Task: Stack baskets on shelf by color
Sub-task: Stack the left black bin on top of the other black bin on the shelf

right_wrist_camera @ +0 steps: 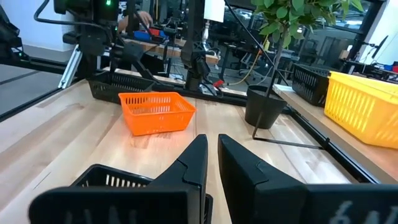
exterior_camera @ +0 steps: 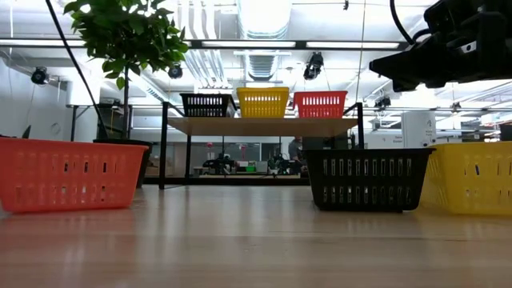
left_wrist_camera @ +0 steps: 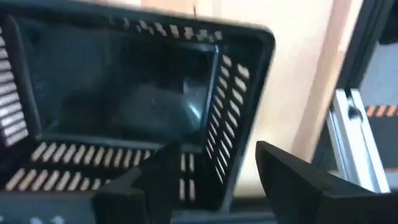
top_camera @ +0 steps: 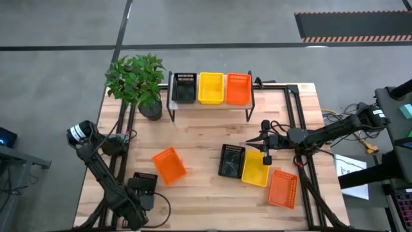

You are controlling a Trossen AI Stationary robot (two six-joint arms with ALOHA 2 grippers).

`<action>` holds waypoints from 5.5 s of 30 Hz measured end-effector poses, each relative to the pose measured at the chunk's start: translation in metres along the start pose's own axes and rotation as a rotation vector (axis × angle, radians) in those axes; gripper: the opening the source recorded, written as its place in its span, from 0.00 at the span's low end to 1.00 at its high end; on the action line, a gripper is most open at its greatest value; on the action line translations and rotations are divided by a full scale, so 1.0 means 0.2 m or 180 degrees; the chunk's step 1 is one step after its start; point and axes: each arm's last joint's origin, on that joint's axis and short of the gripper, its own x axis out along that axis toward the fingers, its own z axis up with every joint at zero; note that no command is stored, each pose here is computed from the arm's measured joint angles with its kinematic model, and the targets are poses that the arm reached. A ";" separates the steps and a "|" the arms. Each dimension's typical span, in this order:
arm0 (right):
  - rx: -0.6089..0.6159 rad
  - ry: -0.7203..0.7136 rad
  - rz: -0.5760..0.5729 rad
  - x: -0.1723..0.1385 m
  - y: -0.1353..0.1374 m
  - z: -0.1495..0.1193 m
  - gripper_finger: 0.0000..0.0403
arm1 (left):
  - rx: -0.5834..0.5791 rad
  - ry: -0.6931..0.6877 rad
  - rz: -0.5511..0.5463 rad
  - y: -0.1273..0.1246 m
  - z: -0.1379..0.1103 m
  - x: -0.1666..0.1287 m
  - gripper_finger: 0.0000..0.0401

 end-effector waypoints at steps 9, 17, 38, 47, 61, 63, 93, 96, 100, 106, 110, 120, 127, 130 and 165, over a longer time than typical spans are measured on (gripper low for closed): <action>0.0006 0.0000 0.0000 0.00 0.00 0.00 0.08 | 0.0020 -0.0210 -0.0263 -0.01 0.03 0.07 0.43; 0.0006 -0.0001 0.0000 0.00 0.00 0.00 0.08 | -0.0157 -0.0185 -0.0284 -0.01 0.04 0.05 0.06; 0.0013 0.0000 -0.0001 0.00 0.00 0.00 0.08 | -0.0940 -0.0355 0.0006 -0.04 0.10 -0.55 0.00; 0.0003 0.0001 0.0000 0.00 0.00 0.00 0.08 | -0.0653 -0.1554 0.0256 -0.02 0.15 -0.84 0.00; -0.0022 0.0003 -0.0001 0.00 0.00 0.00 0.08 | 0.0189 -0.2075 0.1200 0.40 0.46 -1.14 0.00; -0.0026 0.0003 -0.0001 0.00 0.00 0.00 0.08 | 0.0256 -0.2038 0.1353 0.51 0.51 -1.18 0.00; -0.0040 0.0107 -0.0007 0.00 0.00 -0.02 0.08 | 0.0009 -0.1105 0.1727 1.55 0.67 -1.26 0.00; -0.0040 0.0107 -0.0007 0.00 0.00 -0.02 0.08 | 0.0007 -0.1035 0.1714 1.57 0.71 -1.22 0.00; -0.0040 0.0107 -0.0007 0.00 0.00 -0.02 0.08 | -0.0003 -0.0923 0.1758 1.59 0.75 -1.19 0.00; -0.0042 0.0108 -0.0007 0.00 0.00 -0.02 0.08 | -0.0007 -0.0897 0.1768 1.59 0.75 -1.18 0.00; -0.0056 0.0108 -0.0007 0.00 0.00 -0.02 0.08 | -0.0019 -0.0898 0.1766 1.59 0.75 -1.18 0.00; -0.0095 0.0108 -0.0006 0.00 0.00 -0.02 0.08 | -0.0034 -0.0901 0.1764 1.59 0.75 -1.18 0.02; -0.0094 0.0108 -0.0006 0.00 0.00 -0.02 0.08 | -0.0041 -0.0902 0.1763 1.60 0.75 -1.18 0.03; -0.0091 0.0108 -0.0007 0.00 0.00 -0.02 0.08 | -0.0051 -0.0893 0.1761 1.60 0.75 -1.18 0.03; -0.0109 0.0169 0.0006 0.00 0.00 -0.03 0.08 | -0.0164 -0.0932 0.1702 1.51 0.59 -1.28 0.28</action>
